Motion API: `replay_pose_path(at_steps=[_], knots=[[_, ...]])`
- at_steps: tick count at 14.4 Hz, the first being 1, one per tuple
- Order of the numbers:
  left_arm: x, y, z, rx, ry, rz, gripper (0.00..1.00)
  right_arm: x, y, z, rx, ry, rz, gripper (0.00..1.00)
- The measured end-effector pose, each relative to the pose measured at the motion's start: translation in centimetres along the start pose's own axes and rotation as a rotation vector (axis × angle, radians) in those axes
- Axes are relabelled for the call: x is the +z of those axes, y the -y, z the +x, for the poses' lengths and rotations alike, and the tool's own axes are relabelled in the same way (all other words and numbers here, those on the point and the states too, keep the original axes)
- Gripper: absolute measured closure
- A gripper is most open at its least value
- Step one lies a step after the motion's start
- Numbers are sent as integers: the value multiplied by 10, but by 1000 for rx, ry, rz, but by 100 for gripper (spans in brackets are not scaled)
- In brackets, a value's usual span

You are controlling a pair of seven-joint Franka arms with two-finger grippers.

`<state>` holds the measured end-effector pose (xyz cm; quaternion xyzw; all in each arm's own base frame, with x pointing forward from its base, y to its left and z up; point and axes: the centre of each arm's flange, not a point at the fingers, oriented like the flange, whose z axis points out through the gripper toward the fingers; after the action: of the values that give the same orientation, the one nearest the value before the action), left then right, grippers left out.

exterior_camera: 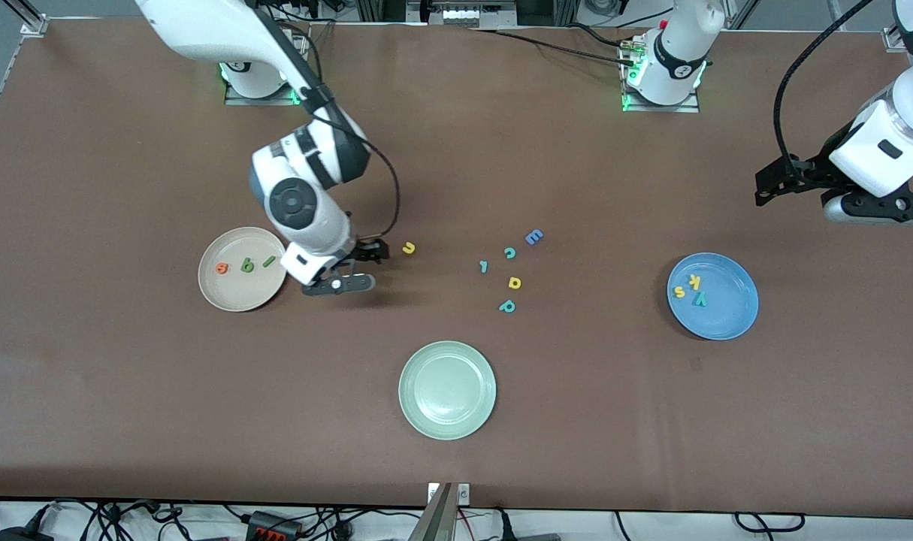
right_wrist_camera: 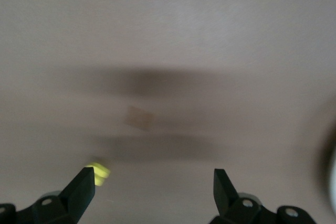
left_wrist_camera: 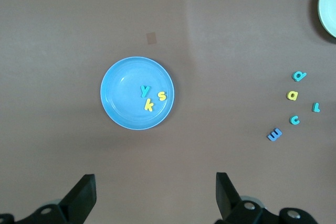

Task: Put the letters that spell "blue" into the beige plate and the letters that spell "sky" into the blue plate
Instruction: 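Move the right gripper to the yellow u and lower onto it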

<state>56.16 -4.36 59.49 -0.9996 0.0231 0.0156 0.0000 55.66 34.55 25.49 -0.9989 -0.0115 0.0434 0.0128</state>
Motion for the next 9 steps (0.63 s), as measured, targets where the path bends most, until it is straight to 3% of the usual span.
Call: replay_pose_path(at_steps=[4,9], knots=[[-2,-5,0,27,-6,0,0,38,41,-15,285,13,-9,0],[-4,-1,0,56,-9,0,0,68,66,-36,454,4,-5,0]])
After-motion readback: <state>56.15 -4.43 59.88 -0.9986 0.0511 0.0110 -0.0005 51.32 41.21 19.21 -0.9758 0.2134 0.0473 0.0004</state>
